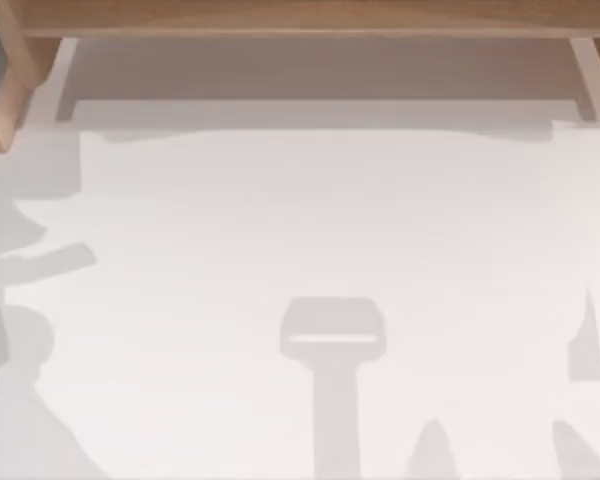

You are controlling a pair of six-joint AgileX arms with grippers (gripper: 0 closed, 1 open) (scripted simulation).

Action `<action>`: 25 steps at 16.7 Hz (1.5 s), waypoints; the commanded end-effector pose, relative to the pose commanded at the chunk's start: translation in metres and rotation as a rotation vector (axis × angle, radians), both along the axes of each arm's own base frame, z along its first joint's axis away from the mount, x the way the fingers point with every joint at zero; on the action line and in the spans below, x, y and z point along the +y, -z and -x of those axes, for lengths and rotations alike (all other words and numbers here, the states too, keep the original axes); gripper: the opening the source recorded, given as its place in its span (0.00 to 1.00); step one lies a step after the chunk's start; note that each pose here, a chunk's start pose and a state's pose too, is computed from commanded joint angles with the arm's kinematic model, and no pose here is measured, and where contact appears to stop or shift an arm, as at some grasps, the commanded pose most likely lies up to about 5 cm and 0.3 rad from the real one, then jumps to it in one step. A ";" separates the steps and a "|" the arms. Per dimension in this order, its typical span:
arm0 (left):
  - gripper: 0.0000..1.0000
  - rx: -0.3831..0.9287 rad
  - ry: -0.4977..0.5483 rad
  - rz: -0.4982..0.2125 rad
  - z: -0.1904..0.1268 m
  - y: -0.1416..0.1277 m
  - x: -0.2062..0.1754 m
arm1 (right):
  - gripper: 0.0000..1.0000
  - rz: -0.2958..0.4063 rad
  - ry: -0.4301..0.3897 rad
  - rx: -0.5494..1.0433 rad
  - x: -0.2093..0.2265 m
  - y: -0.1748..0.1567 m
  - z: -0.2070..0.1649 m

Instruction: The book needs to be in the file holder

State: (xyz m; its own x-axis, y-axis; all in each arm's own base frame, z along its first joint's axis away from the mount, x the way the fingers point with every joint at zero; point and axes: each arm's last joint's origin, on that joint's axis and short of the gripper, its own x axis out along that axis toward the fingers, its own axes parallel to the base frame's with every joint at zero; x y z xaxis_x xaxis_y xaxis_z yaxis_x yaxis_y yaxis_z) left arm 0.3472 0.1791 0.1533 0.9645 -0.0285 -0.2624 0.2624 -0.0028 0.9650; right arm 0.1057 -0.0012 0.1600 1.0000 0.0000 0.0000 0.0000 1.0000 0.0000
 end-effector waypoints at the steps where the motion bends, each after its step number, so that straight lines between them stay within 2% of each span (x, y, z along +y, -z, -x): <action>1: 0.00 -0.002 0.001 -0.001 -0.001 0.000 0.000 | 1.00 0.000 0.000 0.000 0.000 0.000 0.000; 7: 0.00 -0.002 0.004 -0.001 -0.028 0.004 -0.002 | 1.00 0.000 0.000 0.000 0.000 0.000 0.000; 11: 0.00 0.002 0.005 0.002 -0.030 0.006 -0.002 | 1.00 0.000 0.000 0.000 0.000 0.000 0.000; 24: 0.98 0.002 0.005 0.002 -0.030 0.006 -0.002 | 1.00 0.000 0.000 0.000 0.000 0.000 0.000; 25: 1.00 0.002 0.005 0.002 -0.030 0.006 -0.002 | 1.00 0.000 0.000 0.000 0.000 0.000 0.000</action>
State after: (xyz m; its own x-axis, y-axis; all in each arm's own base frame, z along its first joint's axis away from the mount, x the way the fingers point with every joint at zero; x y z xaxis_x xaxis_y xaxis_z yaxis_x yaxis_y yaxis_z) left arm 0.3772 0.1770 0.1474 0.9638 -0.0337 -0.2644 0.2644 -0.0023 0.9644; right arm 0.1057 -0.0012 0.1600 1.0000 0.0000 0.0000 0.0000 1.0000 0.0000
